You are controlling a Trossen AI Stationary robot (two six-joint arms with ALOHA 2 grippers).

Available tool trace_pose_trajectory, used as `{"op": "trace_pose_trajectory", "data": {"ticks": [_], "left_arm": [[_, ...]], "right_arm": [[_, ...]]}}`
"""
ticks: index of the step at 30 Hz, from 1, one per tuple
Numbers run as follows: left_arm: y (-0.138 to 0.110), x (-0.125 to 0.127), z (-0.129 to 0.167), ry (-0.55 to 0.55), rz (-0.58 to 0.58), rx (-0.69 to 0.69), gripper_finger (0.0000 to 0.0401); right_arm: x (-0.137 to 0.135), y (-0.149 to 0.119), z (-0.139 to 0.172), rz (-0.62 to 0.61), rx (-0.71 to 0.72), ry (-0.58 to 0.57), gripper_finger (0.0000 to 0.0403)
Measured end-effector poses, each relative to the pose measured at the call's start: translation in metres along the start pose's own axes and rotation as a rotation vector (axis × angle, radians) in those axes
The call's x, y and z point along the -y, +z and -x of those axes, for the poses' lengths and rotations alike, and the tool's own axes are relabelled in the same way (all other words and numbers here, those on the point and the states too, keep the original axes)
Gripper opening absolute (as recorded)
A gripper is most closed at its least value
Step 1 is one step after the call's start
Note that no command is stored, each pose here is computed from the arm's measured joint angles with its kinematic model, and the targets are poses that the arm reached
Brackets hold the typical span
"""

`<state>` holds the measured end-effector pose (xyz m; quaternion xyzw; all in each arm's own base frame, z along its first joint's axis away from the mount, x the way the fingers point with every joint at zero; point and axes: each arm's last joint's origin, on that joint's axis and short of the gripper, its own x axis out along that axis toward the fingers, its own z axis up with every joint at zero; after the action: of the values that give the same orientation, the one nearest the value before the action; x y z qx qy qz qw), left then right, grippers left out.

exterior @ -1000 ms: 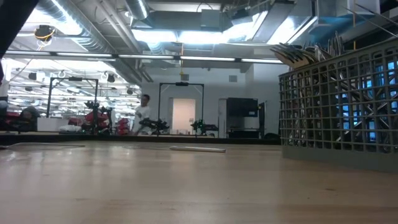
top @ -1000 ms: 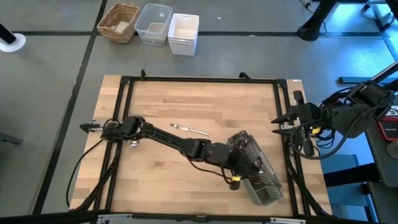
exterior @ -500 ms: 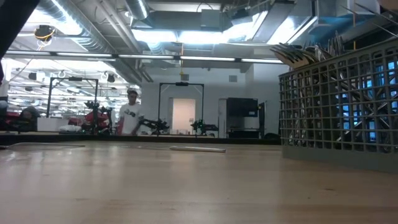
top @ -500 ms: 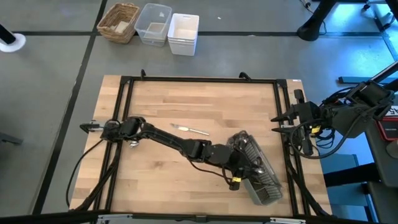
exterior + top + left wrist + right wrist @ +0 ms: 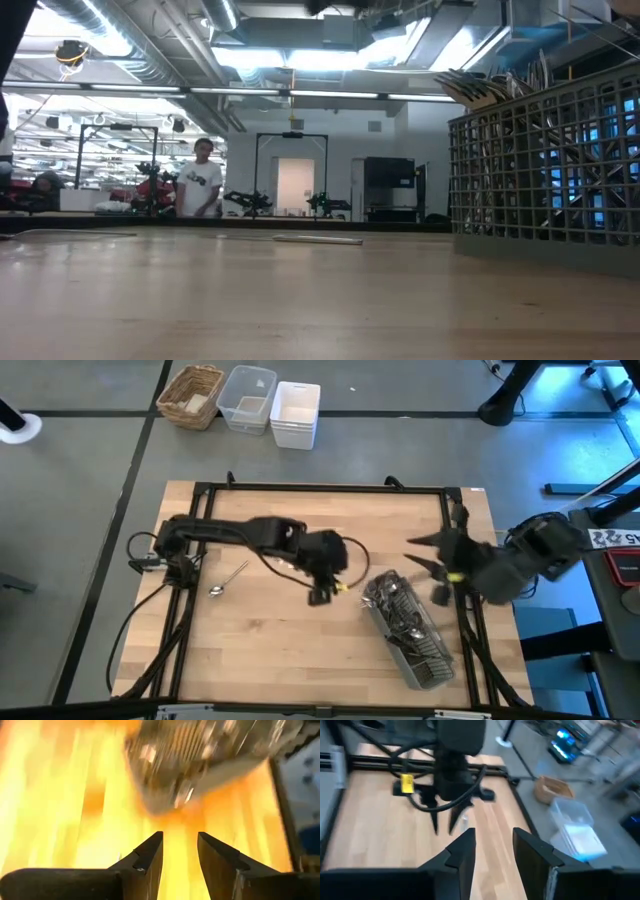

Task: Sort silverware
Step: Put the silver table knife into the gray silverware basket

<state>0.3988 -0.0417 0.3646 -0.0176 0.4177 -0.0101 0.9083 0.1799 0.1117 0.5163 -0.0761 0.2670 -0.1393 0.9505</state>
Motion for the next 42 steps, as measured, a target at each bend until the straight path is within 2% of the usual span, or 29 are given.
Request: {"op": "trace_pose_trajectory", "data": {"ticks": [5,9,13,18,23,27,31,37,42], "left_arm": [[-0.024,-0.032,0.003,-0.004,0.030,-0.206,0.0115],[-0.050,-0.056,-0.017,-0.105,0.037,-0.291,0.0115],[-0.092,-0.086,-0.045,-0.215,0.118,-0.368,0.0115],[-0.150,-0.120,-0.070,-0.214,0.236,-0.474,0.0115],[-0.184,-0.140,-0.073,-0.245,0.170,-0.550,0.0115],[-0.204,-0.161,-0.068,-0.260,0.117,-0.543,0.0115],[-0.228,-0.186,-0.060,-0.276,0.159,-0.536,0.0115],[-0.256,-0.210,-0.045,-0.362,0.270,-0.411,0.0115],[-0.264,-0.224,-0.038,-0.327,0.261,-0.330,0.0115]], "right_arm": [[0.023,0.006,-0.032,-0.072,-0.122,0.004,0.0131],[0.045,0.010,-0.065,-0.111,-0.226,0.005,0.0131],[0.062,0.011,-0.104,-0.082,-0.330,0.014,0.0131],[0.073,0.008,-0.167,-0.040,-0.455,0.056,0.0131],[0.072,-0.004,-0.245,0.027,-0.554,0.153,0.0131],[0.068,-0.022,-0.300,0.012,-0.649,0.157,0.0131],[0.060,-0.043,-0.340,-0.024,-0.754,0.143,0.0131],[0.047,-0.064,-0.370,-0.054,-0.847,0.191,0.0131],[0.041,-0.076,-0.397,-0.082,-0.844,0.226,0.0131]]}}
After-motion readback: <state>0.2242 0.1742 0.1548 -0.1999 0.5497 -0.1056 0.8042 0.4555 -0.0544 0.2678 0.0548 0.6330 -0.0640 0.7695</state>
